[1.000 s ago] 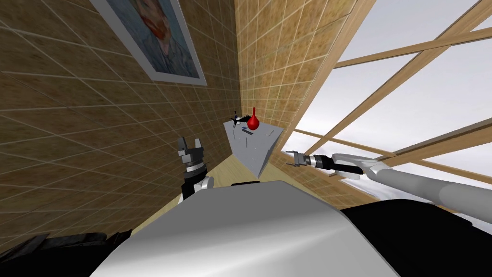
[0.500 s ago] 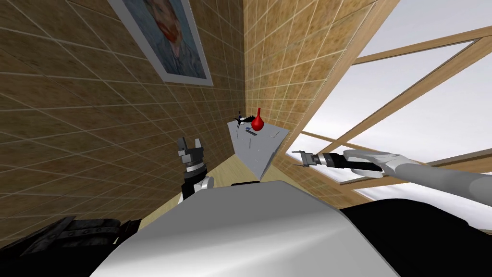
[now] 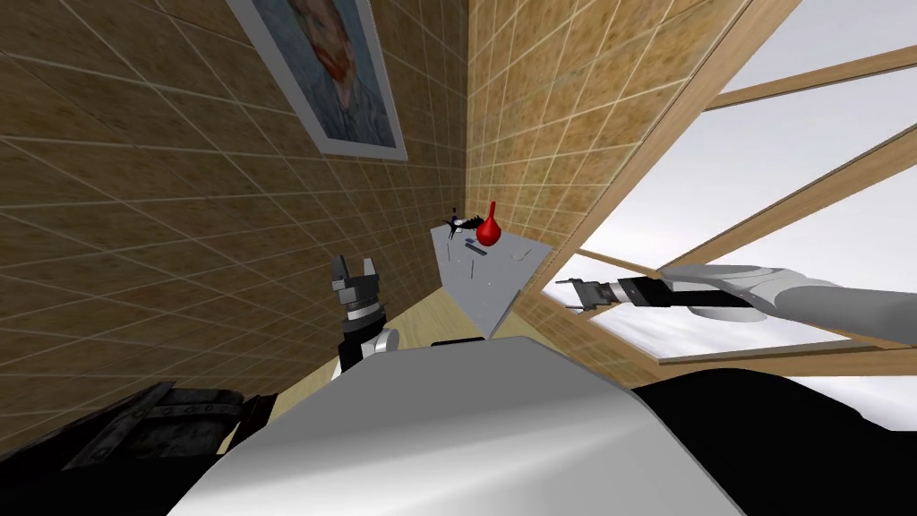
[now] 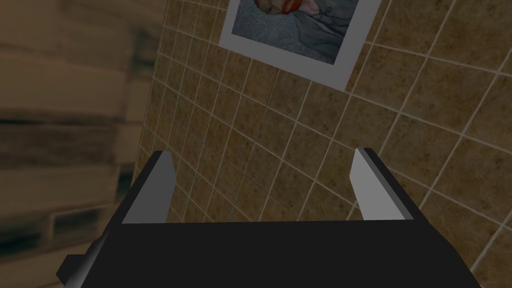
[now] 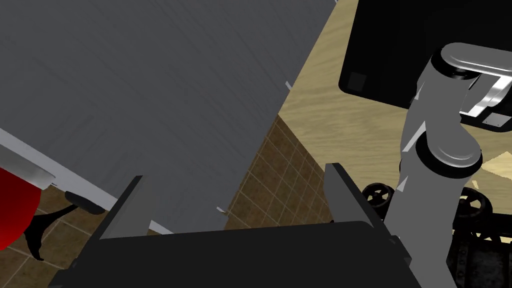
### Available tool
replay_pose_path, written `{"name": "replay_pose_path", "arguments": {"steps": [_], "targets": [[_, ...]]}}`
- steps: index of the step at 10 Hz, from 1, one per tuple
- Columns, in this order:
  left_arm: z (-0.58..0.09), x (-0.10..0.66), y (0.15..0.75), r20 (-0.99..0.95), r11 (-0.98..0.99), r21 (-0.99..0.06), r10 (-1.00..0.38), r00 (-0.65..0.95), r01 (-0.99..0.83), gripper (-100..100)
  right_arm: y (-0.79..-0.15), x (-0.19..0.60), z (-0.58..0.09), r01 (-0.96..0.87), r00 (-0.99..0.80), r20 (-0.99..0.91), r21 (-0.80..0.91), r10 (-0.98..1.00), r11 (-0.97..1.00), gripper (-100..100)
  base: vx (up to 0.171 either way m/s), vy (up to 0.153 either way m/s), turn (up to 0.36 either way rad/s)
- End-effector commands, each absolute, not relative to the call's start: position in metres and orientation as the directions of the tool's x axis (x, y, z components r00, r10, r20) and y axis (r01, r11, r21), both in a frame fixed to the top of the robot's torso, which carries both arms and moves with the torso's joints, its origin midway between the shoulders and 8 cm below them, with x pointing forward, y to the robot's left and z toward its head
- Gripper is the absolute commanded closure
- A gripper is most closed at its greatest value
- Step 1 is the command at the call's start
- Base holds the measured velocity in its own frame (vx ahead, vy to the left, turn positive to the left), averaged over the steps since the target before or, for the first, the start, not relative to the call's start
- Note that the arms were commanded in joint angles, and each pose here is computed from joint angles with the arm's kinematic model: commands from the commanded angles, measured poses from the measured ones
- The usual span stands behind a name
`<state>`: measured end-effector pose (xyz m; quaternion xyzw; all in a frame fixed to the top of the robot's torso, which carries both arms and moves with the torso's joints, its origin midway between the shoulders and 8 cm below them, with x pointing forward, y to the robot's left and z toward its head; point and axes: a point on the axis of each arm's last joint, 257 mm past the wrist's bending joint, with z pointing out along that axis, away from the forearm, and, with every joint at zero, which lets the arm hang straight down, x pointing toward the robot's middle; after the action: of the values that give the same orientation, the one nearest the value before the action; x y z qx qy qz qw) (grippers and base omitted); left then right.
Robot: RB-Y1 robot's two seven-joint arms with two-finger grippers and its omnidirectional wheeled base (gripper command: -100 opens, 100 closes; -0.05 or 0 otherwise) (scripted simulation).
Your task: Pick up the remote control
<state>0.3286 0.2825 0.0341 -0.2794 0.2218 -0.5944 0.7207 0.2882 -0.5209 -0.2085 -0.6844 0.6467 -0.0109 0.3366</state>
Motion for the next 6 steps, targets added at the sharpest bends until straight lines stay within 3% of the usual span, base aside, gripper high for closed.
{"name": "replay_pose_path", "arguments": {"steps": [1, 6], "targets": [[0.034, 0.329, 0.283, 0.012, 0.137, -0.666, -0.981, 0.195, 0.733, 0, -0.527, 0.287, -0.202, -0.883, 0.17, -0.398, -0.468, -0.902, 0.04, -100, 0.039, 0.01, -0.01], [0.034, 0.329, 0.282, 0.012, 0.137, -0.666, -0.981, 0.195, 0.733, 0, -0.567, 0.277, -0.181, -0.905, 0.212, -0.256, -0.416, -0.943, -0.091, -100, 0.059, 0.021, 0.12]]}}
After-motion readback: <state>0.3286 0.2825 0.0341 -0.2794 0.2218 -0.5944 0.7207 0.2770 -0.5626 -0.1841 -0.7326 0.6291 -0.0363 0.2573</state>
